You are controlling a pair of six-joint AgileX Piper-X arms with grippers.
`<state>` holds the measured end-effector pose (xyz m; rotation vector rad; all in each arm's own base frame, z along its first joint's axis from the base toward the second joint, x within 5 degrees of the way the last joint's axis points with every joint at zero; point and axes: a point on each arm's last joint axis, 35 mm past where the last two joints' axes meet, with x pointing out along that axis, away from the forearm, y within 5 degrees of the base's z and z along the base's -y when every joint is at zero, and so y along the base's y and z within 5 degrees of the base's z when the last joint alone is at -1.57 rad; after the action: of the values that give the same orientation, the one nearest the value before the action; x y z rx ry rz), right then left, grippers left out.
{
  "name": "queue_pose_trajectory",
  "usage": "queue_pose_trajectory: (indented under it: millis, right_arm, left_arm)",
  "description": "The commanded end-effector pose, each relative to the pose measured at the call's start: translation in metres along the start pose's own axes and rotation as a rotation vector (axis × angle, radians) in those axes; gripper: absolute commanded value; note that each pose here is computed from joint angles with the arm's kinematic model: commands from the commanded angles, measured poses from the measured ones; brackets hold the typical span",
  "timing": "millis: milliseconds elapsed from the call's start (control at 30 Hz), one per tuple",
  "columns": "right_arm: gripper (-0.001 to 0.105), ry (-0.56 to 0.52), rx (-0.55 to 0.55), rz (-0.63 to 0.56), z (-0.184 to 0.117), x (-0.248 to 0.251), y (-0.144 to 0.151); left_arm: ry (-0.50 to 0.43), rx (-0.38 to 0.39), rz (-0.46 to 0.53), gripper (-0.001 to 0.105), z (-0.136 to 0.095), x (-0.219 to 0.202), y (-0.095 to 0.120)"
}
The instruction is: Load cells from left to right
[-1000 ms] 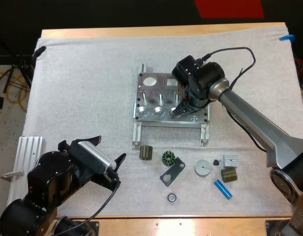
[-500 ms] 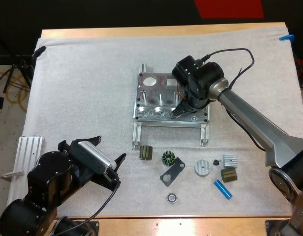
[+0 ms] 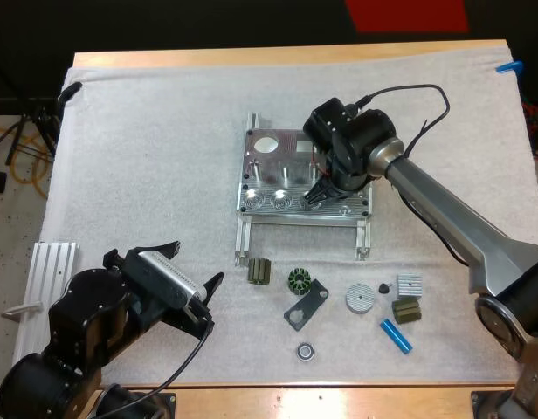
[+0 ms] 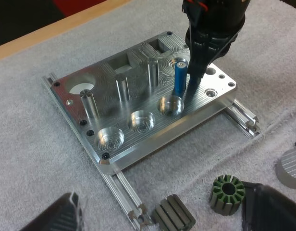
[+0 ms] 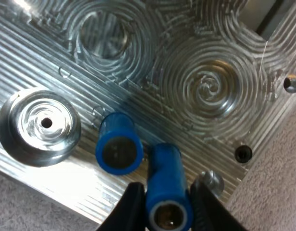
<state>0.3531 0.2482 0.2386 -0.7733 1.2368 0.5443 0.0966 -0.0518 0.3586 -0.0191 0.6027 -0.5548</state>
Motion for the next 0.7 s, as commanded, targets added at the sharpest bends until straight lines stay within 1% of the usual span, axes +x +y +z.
queue_pose_trajectory:
  millis: [0,67,133,233,500,567,600,633,667]
  right_arm:
    - [0.000,0.062,-0.004,-0.005,-0.0032,0.0173,0.0001]
    - [0.000,0.075,-0.005,-0.038,-0.0041,0.0172,-0.0010]
    - [0.000,0.113,-0.013,-0.076,-0.0073,0.0169,-0.0018]
    - [0.000,0.139,-0.019,-0.071,-0.0102,0.0166,-0.0012]
    - [0.000,0.125,-0.016,-0.075,-0.0086,0.0167,-0.0016]
    - [0.005,0.121,-0.015,-0.077,-0.0077,0.0154,-0.0021]
    - [0.012,0.115,-0.013,-0.078,-0.0066,0.0139,-0.0027]
    - [0.022,0.103,-0.012,-0.079,-0.0052,0.0105,-0.0037]
    - [0.026,0.099,-0.013,-0.080,-0.0043,0.0093,-0.0041]
  left_arm:
    - [-0.019,0.002,-0.001,0.069,0.0019,-0.0018,-0.0003]
    - [-0.017,0.001,-0.001,0.069,0.0017,-0.0018,-0.0003]
    - [-0.017,0.001,-0.001,0.069,0.0016,-0.0018,-0.0003]
    - [-0.017,0.001,-0.001,0.069,0.0016,-0.0018,-0.0003]
    - [-0.017,0.001,-0.001,0.069,0.0016,-0.0018,-0.0003]
    - [-0.017,0.001,-0.001,0.069,0.0016,-0.0018,-0.0003]
    - [-0.017,0.001,-0.001,0.069,0.0016,-0.0018,-0.0003]
    - [-0.017,0.001,-0.001,0.069,0.0016,-0.0018,-0.0003]
    - [-0.017,0.001,-0.001,0.069,0.0016,-0.0018,-0.0003]
